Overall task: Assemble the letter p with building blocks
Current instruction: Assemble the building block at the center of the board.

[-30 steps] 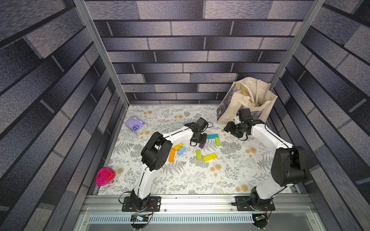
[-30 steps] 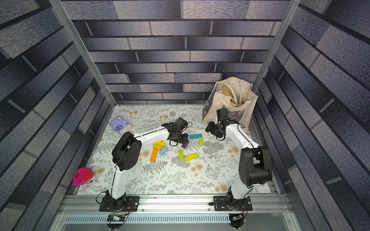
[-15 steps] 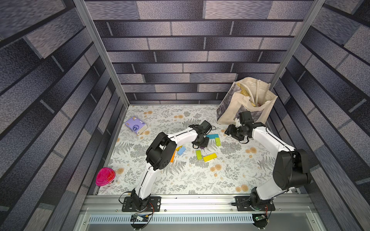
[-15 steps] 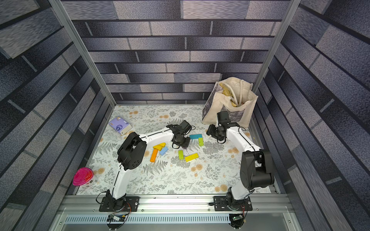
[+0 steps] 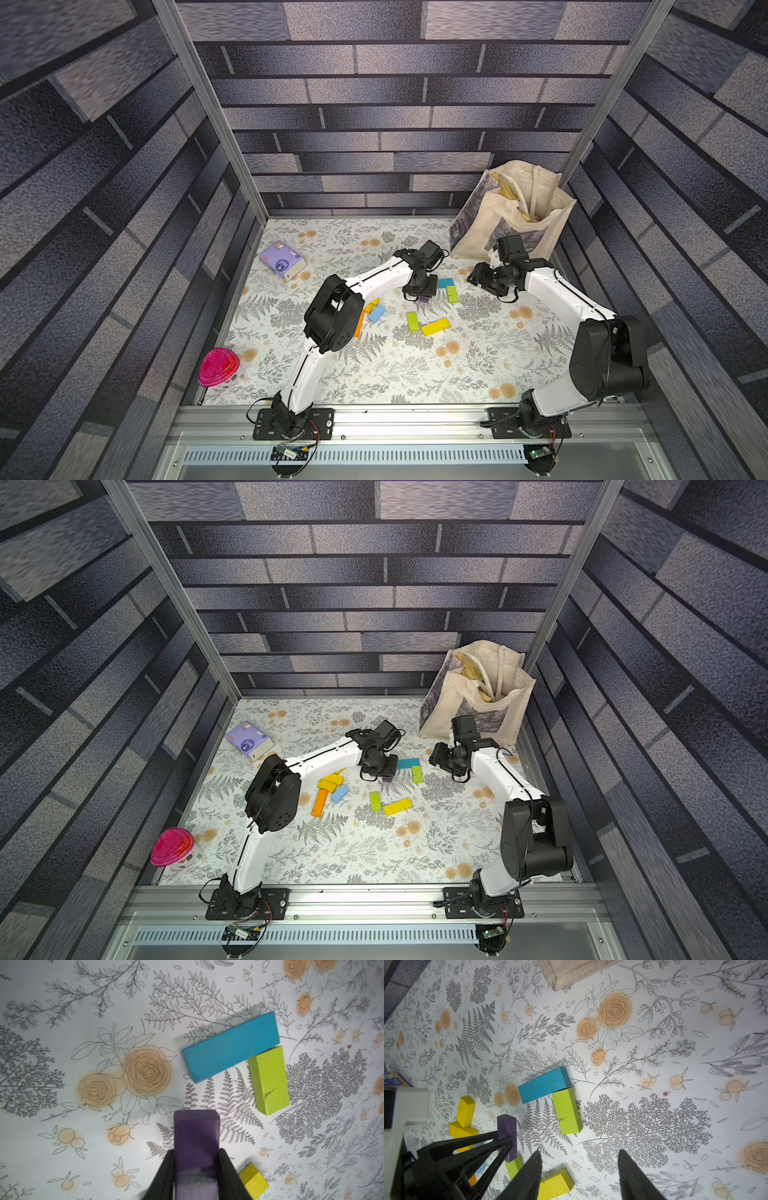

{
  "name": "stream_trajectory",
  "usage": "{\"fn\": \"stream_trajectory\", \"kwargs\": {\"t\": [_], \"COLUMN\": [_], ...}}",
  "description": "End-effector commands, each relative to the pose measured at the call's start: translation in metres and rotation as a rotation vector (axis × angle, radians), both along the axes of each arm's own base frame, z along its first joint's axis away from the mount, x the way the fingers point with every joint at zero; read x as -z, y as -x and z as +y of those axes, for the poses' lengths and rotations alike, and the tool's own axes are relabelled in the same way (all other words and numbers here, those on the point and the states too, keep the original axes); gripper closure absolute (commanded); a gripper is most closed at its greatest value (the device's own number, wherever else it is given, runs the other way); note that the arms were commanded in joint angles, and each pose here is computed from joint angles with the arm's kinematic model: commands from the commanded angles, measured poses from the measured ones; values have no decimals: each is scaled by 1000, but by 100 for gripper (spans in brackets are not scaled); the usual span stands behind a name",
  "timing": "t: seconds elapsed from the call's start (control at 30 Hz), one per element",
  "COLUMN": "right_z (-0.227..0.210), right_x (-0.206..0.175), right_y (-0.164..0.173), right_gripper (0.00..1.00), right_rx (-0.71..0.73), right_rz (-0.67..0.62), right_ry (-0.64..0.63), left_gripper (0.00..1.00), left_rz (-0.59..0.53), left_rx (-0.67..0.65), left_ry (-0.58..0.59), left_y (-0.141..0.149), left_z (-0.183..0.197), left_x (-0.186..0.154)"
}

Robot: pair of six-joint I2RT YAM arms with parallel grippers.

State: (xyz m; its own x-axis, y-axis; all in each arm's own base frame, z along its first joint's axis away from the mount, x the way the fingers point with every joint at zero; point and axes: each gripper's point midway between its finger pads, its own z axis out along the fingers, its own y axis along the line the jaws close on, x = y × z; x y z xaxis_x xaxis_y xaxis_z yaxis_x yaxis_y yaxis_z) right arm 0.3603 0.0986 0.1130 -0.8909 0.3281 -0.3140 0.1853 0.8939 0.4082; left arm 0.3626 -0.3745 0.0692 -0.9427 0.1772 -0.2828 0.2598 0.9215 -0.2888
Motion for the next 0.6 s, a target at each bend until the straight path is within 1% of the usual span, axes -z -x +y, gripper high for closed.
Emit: {"fn": "stream_trajectory", "kwargs": {"t": [0.0,0.03,0.17,0.2,0.3,0.37,0.57], "right_z": [-2,-3,-2,-2,-1,0,0], "right_x": [-8,3,5,6,7,8,9], "right_y": [2,10,15,16,19,21,25], "right_gripper": [39,39,39,39,39,39,39], "right_rx": [-20,-24,-33,-34,-43,-50,-62], "right_rz": [-39,-11,-19,-19,-21,-21,-18], "right_ry": [7,13,-1,-1,-5,-8,-6], "left_gripper": [100,100,100,100,100,100,100], "left_rz": [84,91,135,138,142,137,128], "left_rx": [-82,-96,-154,-166,-187,-232,-295], "left_ry": [7,20,93,96,27,-39,-71], "left_y": [9,9,11,12,18,17,17], "left_z": [-4,-6,-25,-29,-30,-23,-20], "left_x": [2,1,-4,-4,-3,1,6]}}
